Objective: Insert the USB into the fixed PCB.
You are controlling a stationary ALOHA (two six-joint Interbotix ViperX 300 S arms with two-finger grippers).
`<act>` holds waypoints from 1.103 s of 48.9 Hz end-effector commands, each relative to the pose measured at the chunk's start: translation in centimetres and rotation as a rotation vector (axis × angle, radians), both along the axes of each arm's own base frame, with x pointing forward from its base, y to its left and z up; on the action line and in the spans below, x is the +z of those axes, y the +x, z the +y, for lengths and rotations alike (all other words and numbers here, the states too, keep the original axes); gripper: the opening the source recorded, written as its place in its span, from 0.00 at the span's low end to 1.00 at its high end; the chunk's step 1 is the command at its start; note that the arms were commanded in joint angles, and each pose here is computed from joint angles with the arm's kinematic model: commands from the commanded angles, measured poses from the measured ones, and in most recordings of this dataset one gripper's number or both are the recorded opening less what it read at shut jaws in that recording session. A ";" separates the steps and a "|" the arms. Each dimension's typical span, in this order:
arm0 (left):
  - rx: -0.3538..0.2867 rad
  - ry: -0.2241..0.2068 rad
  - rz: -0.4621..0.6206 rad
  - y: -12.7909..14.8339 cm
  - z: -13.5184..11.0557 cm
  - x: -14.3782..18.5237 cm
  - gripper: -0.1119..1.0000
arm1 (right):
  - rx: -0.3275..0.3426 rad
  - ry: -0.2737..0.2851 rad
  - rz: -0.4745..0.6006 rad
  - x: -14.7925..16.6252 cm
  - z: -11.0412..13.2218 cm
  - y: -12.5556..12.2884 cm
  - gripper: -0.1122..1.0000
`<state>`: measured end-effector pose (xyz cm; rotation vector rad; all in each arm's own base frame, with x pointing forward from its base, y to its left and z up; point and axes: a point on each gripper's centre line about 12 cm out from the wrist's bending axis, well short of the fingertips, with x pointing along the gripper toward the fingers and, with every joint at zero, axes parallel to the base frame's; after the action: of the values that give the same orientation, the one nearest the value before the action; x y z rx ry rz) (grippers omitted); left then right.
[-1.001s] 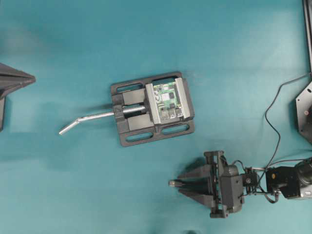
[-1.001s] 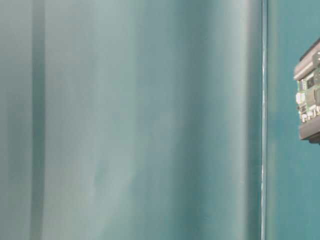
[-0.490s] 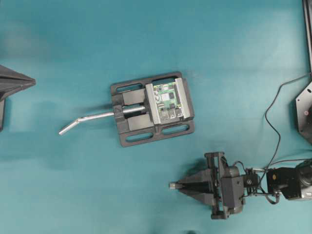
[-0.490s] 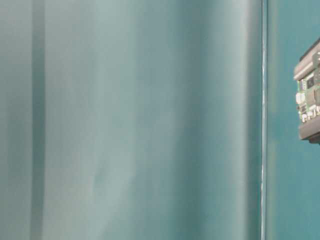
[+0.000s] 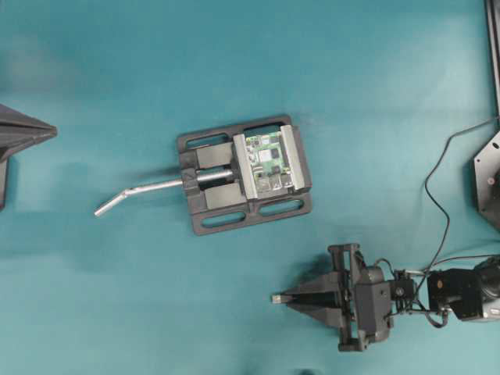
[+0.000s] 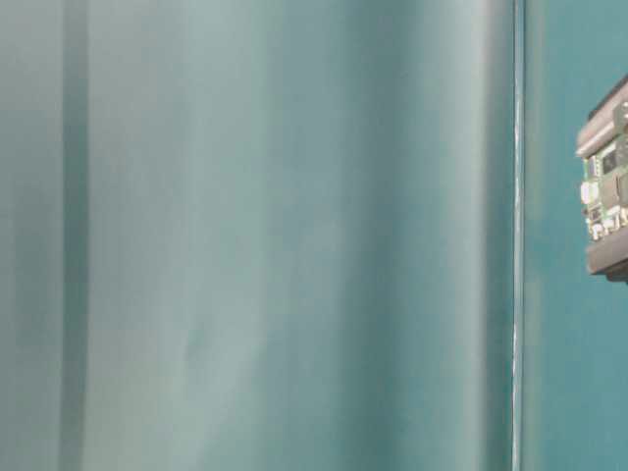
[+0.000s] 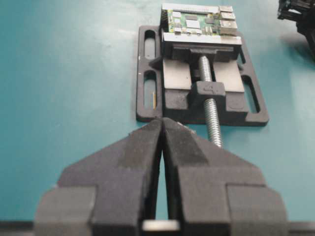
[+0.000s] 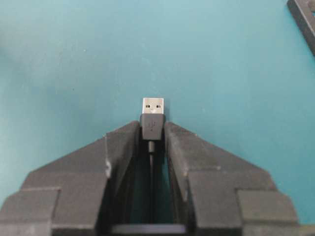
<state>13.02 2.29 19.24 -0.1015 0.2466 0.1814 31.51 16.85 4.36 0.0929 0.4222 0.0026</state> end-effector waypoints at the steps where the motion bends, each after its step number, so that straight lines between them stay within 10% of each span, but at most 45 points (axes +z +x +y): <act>1: 0.006 -0.001 -0.011 0.1 0.1 0.5 0.10 | -0.020 0.012 -0.027 0.8 -0.2 0.3 0.29; 18: 0.006 -0.001 -0.009 0.1 0.1 0.5 0.10 | -0.149 0.086 -0.152 4.3 -1.1 0.9 0.29; 54: 0.006 -0.001 -0.009 0.1 0.1 0.5 0.10 | -0.842 0.048 -0.185 6.1 -1.9 2.2 0.29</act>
<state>13.02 2.31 19.24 -0.1017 0.2466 0.1830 33.56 14.39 9.67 0.2649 0.1897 -0.7607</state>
